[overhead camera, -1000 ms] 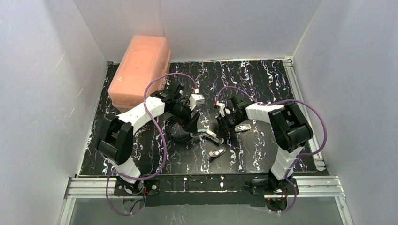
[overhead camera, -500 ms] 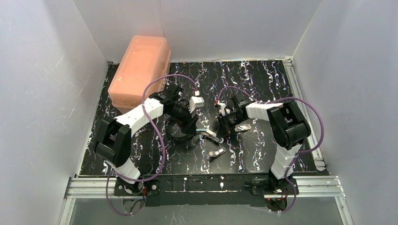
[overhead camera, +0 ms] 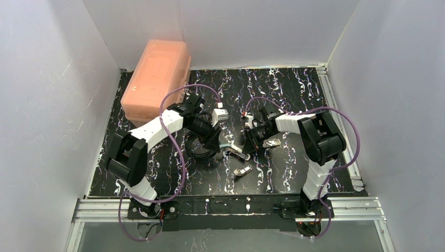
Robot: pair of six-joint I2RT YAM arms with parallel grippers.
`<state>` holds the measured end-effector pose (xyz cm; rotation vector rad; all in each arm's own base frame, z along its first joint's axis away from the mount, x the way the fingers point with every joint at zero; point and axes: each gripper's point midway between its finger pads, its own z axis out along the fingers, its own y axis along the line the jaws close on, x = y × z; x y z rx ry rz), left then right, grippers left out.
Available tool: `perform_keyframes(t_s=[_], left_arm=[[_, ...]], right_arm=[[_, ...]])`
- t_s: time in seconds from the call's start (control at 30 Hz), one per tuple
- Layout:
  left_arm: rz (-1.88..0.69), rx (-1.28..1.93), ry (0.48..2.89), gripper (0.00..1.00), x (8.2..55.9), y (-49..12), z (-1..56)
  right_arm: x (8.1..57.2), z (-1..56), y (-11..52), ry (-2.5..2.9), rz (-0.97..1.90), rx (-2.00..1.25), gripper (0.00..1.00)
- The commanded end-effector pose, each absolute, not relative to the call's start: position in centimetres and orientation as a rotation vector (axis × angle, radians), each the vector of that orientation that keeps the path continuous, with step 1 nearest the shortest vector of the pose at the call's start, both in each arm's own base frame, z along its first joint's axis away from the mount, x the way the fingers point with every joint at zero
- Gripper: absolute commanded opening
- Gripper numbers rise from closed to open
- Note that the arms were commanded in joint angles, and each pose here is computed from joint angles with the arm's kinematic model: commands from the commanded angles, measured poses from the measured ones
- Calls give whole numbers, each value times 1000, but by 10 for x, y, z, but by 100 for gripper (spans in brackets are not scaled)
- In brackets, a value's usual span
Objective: Load the staples into the stapler
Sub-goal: Close the stapler at the center of the board.
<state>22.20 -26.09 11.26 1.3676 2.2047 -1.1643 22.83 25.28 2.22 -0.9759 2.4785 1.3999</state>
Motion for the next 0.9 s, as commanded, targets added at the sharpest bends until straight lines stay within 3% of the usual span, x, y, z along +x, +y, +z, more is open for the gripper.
perform_keyframes(t_s=[0.0, 0.27, 0.6, 0.87], left_arm=[[-1299, 1380, 2194, 44, 206, -278, 123], [-1319, 1455, 2169, 44, 202, -302, 121], [-860, 1791, 1768, 73, 239, -310, 96], [-704, 2023, 1500, 77, 252, -328, 67]], right_arm=[[244, 4, 245, 2511, 1259, -990, 15], [244, 3, 244, 2512, 1264, -987, 15], [236, 11, 250, 2474, 1442, -1012, 15], [231, 20, 254, 2456, 1558, -1031, 16]])
